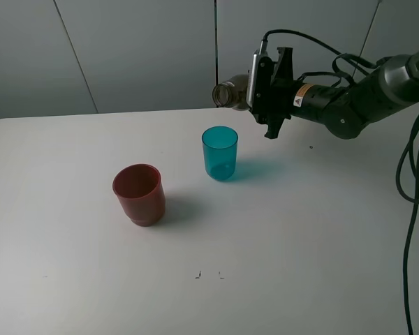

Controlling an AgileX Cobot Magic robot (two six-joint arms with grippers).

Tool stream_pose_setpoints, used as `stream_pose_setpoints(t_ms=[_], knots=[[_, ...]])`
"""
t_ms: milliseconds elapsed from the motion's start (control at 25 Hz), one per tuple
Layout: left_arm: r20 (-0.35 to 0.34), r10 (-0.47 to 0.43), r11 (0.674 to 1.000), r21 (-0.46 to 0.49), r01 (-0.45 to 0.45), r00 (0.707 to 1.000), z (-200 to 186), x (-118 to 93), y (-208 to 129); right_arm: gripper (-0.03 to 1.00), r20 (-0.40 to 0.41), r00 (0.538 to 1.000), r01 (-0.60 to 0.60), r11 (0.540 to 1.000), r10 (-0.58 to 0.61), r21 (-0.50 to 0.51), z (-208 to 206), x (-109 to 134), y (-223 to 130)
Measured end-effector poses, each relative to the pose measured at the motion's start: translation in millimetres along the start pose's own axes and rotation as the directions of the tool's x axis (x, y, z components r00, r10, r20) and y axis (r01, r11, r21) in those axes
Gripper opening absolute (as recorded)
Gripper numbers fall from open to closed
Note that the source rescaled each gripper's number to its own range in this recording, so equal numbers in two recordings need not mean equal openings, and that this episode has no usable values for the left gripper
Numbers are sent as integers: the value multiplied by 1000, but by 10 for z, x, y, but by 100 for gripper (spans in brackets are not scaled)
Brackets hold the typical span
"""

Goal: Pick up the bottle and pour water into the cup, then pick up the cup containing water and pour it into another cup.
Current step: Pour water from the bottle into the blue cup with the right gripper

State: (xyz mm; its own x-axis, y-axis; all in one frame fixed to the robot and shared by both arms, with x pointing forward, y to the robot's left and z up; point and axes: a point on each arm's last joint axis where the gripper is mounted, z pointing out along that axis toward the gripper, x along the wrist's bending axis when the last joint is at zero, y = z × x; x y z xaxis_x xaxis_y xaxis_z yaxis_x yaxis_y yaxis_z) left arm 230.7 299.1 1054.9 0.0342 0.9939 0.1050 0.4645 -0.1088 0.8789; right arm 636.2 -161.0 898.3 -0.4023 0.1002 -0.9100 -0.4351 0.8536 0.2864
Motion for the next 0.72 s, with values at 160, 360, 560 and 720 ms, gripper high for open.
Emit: stream_pose_setpoints(t_ms=[160,360,560,720], knots=[[0,0,1000,0,0,1000,0,0,0,1,-3,999,43,999,-43,-2,3,5,14],[0,0,1000,0,0,1000,0,0,0,1,-1,996,90,996,-90,0,3,4,12],[0,0,1000,0,0,1000,0,0,0,1,1,990,139,990,-139,9,4,1,4],[0,0,1000,0,0,1000,0,0,0,1,2,985,170,985,-170,14,4,-2,0]])
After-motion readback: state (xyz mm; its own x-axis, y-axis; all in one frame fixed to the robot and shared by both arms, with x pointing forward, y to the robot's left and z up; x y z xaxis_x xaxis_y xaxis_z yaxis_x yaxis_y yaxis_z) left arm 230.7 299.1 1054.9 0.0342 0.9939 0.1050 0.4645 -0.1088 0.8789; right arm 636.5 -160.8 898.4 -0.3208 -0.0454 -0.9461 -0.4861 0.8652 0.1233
